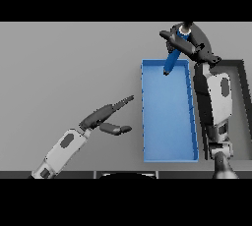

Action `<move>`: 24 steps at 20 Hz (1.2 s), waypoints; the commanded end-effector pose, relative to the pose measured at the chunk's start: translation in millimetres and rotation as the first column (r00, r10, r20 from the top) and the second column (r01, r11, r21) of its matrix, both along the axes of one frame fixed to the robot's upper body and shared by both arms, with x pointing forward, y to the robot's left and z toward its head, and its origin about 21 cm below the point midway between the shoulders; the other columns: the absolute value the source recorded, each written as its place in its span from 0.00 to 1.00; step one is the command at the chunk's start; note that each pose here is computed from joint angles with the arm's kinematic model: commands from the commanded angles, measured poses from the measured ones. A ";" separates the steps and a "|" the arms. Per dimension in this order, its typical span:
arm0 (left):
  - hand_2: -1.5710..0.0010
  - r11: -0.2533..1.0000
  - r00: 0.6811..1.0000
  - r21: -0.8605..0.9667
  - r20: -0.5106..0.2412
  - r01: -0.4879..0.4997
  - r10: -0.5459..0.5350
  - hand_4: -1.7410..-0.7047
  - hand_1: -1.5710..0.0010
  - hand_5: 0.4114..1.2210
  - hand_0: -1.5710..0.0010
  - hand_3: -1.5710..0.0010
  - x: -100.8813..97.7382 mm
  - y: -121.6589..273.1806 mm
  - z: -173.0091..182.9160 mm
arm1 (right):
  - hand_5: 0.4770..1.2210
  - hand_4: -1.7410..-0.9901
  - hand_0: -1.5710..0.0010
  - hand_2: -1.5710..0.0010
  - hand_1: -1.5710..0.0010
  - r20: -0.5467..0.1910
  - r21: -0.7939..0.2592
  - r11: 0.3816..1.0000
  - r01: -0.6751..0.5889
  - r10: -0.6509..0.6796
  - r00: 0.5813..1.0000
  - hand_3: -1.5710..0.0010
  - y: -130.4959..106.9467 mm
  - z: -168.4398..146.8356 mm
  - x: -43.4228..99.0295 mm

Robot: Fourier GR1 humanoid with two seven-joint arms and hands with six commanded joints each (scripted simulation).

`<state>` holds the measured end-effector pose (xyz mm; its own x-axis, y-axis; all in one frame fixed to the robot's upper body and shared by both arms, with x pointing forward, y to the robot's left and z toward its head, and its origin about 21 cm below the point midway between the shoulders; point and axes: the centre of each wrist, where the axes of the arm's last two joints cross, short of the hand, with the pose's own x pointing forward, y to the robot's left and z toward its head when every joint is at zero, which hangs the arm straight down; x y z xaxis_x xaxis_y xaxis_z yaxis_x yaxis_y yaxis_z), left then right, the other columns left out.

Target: Pick up the blue pipe and place it into the blue bin.

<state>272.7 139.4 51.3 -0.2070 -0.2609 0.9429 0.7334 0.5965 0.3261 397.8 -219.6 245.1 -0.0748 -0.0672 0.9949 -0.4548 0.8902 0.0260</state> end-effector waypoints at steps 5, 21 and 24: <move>1.00 1.000 1.000 -0.007 -0.002 0.019 -0.019 0.88 1.00 0.07 1.00 1.00 -3.6 3.3 1.5 | 1.00 0.32 0.00 0.00 0.00 -0.211 -0.073 0.989 0.126 -0.139 0.967 0.00 -24.5 -57.2 -12.0; 1.00 1.000 1.000 -0.002 -0.001 0.019 -0.019 0.88 1.00 0.08 1.00 1.00 -8.3 0.2 -0.7 | 0.95 0.58 0.62 0.65 0.64 -0.663 -0.335 0.935 0.114 -0.320 0.677 0.79 -27.9 -157.9 -47.4; 1.00 1.000 1.000 0.002 -0.007 0.013 -0.013 0.88 1.00 0.08 1.00 1.00 -9.3 -0.9 -2.6 | 0.76 0.70 0.80 0.82 0.82 -0.608 -0.440 0.898 -0.028 -0.274 0.745 0.89 -25.7 -151.3 -52.3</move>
<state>263.4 138.6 48.7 -0.2042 -0.2601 0.9438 0.7430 0.5866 0.3224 345.5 -245.2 94.2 0.6079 0.3052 0.7330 -0.3500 0.9316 -0.0976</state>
